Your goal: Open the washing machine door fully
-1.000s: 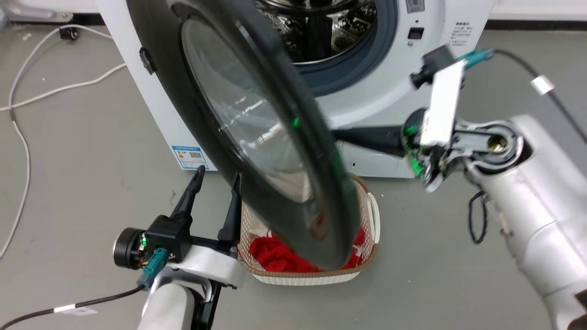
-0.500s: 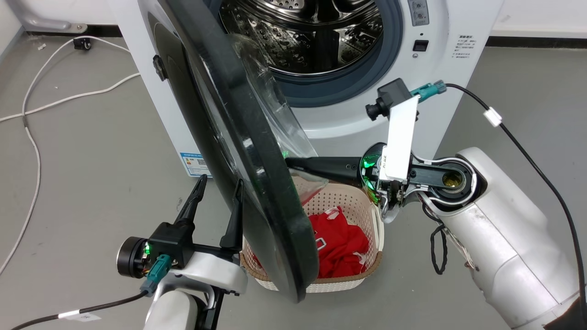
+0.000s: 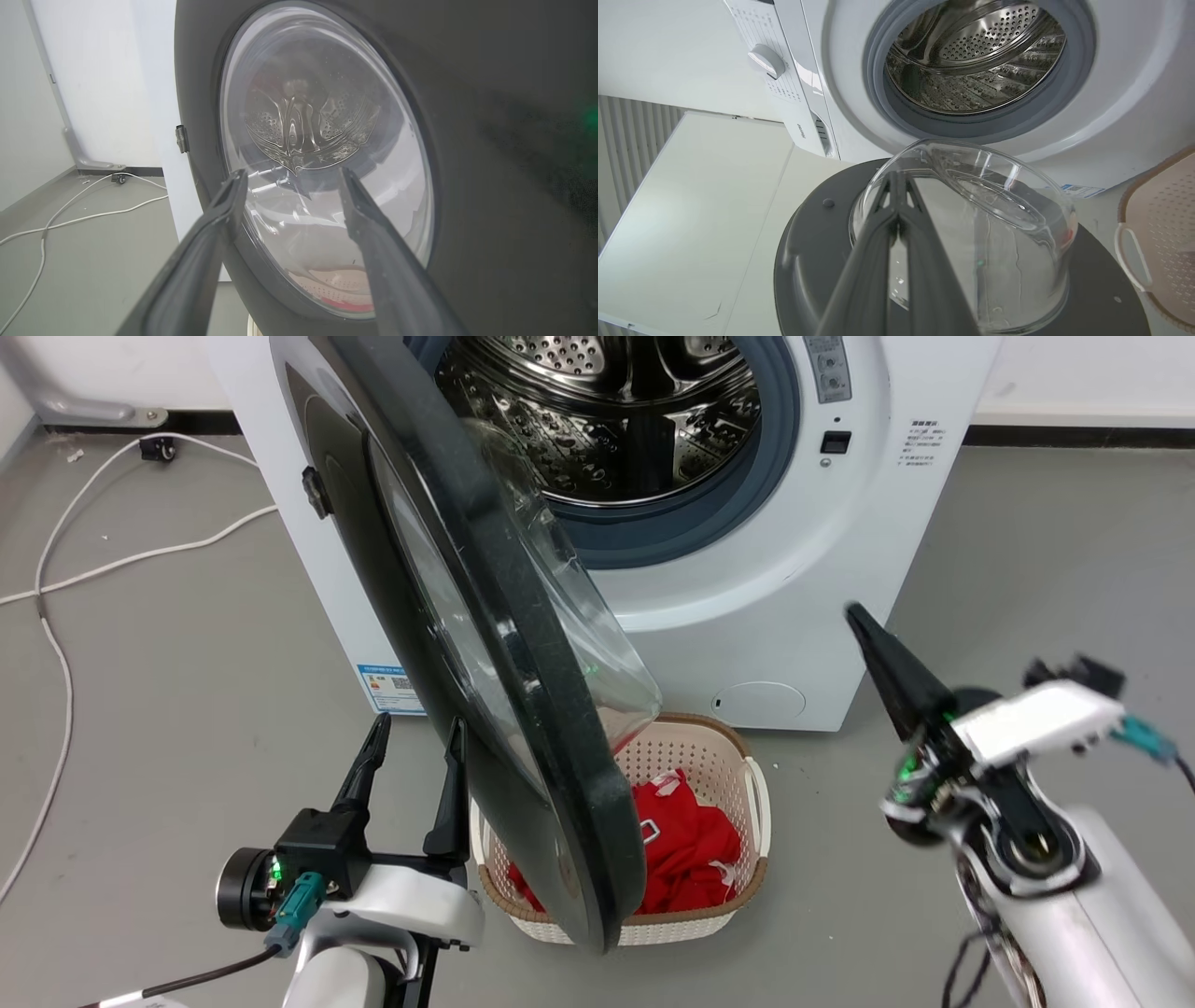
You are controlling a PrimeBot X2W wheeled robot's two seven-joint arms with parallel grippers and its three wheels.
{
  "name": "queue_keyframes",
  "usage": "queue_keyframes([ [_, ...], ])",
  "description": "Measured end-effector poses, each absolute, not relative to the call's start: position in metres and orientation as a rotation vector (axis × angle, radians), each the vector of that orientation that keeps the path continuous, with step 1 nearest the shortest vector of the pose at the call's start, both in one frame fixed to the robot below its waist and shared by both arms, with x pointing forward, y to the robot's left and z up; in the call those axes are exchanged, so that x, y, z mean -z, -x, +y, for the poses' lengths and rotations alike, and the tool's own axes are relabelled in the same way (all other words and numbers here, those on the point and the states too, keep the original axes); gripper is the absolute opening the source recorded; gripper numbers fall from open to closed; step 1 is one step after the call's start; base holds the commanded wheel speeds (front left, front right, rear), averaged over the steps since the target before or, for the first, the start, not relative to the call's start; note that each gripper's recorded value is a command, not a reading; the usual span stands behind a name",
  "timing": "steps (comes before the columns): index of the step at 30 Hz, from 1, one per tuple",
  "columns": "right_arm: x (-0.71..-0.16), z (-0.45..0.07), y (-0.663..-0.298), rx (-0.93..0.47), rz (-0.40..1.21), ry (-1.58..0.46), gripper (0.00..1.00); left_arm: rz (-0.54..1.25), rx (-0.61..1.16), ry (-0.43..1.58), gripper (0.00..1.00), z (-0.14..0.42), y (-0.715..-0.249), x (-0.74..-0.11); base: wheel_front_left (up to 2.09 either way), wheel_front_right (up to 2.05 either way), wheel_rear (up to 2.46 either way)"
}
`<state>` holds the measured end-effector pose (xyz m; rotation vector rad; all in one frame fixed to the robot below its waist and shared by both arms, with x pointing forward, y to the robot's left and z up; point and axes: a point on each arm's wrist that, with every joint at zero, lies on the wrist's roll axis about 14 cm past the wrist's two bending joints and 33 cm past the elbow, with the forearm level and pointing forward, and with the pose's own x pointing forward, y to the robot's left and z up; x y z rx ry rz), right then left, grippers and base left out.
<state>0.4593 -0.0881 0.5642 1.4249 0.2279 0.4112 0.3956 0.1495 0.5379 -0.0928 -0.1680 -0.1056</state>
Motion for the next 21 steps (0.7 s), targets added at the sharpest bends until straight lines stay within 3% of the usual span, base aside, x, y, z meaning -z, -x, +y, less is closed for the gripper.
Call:
queue_keyframes([
  [2, -0.554, -0.105, -0.449, -0.343, 0.189, -1.477, 0.0, -0.172, 0.104, 0.093, 1.0, 0.15, -0.395, -0.539, 0.0, 0.0, 0.0],
  [3, -0.548, -0.111, -0.443, -0.31, 0.174, -1.487, 0.35, -0.173, 0.103, 0.093, 1.0, 0.15, -0.394, -0.54, 0.0, 0.0, 0.0],
  [4, -0.542, -0.117, -0.437, -0.278, 0.156, -1.492, 1.0, -0.172, 0.102, 0.093, 1.0, 0.15, -0.393, -0.54, 0.0, 0.0, 0.0],
  [12, -0.511, -0.155, -0.395, -0.059, 0.026, -1.429, 1.0, -0.165, 0.093, 0.103, 1.0, 0.151, -0.385, -0.537, 0.0, 0.0, 0.0],
  [17, -0.504, -0.177, -0.382, 0.0, -0.044, -1.191, 1.0, -0.165, 0.097, 0.105, 1.0, 0.15, -0.383, -0.537, 0.0, 0.0, 0.0],
  [21, -0.518, -0.213, -0.38, 0.044, -0.144, -0.832, 1.0, -0.164, 0.096, 0.106, 1.0, 0.149, -0.383, -0.537, 0.0, 0.0, 0.0],
])
